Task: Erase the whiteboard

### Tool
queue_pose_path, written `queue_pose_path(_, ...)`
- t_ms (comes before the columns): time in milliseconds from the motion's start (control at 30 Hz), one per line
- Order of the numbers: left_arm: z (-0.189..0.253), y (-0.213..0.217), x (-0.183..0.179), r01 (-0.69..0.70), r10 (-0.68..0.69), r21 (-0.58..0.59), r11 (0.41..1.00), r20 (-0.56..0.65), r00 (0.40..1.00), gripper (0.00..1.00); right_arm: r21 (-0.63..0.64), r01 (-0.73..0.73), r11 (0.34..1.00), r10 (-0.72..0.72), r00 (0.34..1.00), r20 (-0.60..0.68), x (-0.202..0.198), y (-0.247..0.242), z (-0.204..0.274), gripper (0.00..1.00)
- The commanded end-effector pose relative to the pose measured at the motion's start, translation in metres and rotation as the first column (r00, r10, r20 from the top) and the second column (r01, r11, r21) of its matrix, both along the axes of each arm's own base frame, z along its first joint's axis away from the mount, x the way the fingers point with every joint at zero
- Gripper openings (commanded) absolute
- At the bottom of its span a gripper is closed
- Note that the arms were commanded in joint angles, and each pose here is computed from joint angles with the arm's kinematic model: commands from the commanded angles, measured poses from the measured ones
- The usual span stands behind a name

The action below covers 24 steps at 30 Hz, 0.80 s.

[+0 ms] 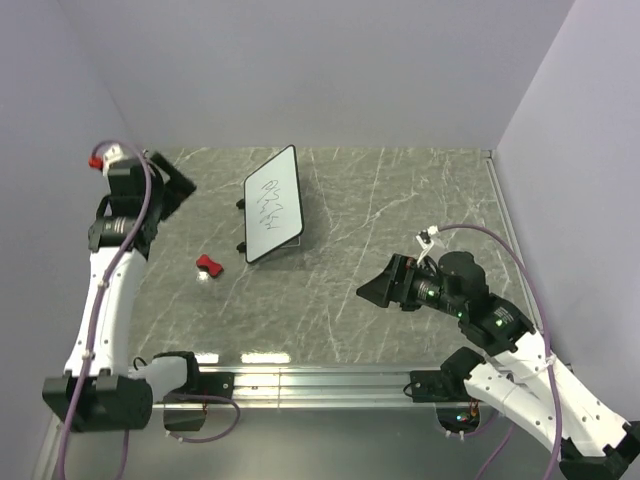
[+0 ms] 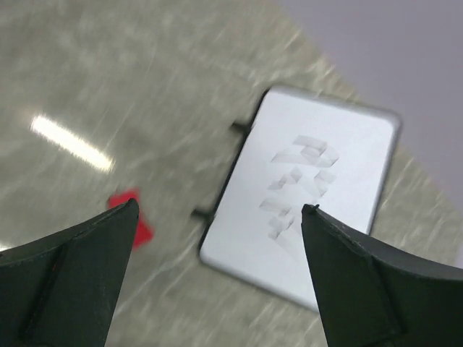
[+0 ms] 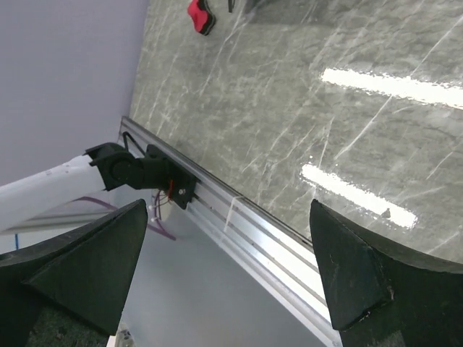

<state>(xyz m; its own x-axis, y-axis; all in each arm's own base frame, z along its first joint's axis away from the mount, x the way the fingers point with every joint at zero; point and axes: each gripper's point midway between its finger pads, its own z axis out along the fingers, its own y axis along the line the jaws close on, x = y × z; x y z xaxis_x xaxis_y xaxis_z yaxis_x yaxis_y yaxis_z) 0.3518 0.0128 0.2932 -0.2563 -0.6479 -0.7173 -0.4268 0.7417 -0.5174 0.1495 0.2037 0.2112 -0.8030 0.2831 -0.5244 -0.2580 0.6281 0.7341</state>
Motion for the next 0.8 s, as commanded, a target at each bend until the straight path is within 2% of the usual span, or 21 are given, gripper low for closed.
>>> queue_pose_path(0,-0.064,-0.016,-0.062,0.003,-0.03,-0.103,0.995,-0.259,0.965,0.99,0.038,-0.015,0.999,0.015,1.0,0.01,-0.006,0.001,0.014,1.0)
queue_pose_path(33,-0.089,-0.02,-0.075,0.001,-0.042,-0.124,0.992,-0.323,0.945,0.99,0.05,-0.01,0.999,0.009,1.0,0.007,-0.008,0.0,0.014,1.0)
queue_pose_path(100,-0.1,-0.026,-0.095,-0.003,-0.048,-0.153,0.988,-0.329,0.943,0.99,0.068,-0.007,0.998,0.007,1.0,0.008,-0.01,-0.001,0.012,1.0)
queue_pose_path(133,-0.119,-0.026,-0.107,-0.022,-0.037,-0.155,0.988,-0.365,0.93,0.99,0.081,0.004,0.997,-0.005,1.0,0.007,-0.011,-0.002,0.011,1.0)
queue_pose_path(200,-0.126,-0.025,-0.118,-0.037,-0.021,-0.158,0.987,-0.353,0.935,1.0,0.086,0.018,0.996,-0.018,1.0,0.002,-0.012,-0.004,0.01,1.0)
queue_pose_path(300,-0.161,-0.021,-0.133,-0.09,0.011,-0.149,0.985,-0.461,0.887,0.99,0.05,0.005,0.999,-0.005,1.0,-0.014,-0.016,-0.007,0.005,1.0)
queue_pose_path(433,-0.169,-0.011,-0.13,-0.183,0.102,-0.101,0.978,-0.531,0.841,0.97,0.006,-0.04,0.999,0.04,0.997,-0.064,-0.027,-0.009,-0.001,1.0)
queue_pose_path(567,-0.173,-0.015,-0.108,-0.192,0.105,-0.123,0.974,-0.506,0.856,0.93,0.03,-0.052,0.998,0.053,0.998,-0.042,-0.029,-0.008,-0.001,1.0)
queue_pose_path(733,-0.187,-0.012,-0.082,-0.216,0.131,-0.101,0.971,-0.528,0.839,0.86,-0.033,-0.073,0.997,0.072,0.997,-0.028,-0.023,-0.007,0.001,1.0)
queue_pose_path(767,-0.196,-0.009,-0.079,-0.231,0.147,-0.085,0.969,-0.554,0.82,0.85,-0.047,-0.075,0.996,0.074,0.997,-0.031,-0.021,-0.007,0.001,1.0)
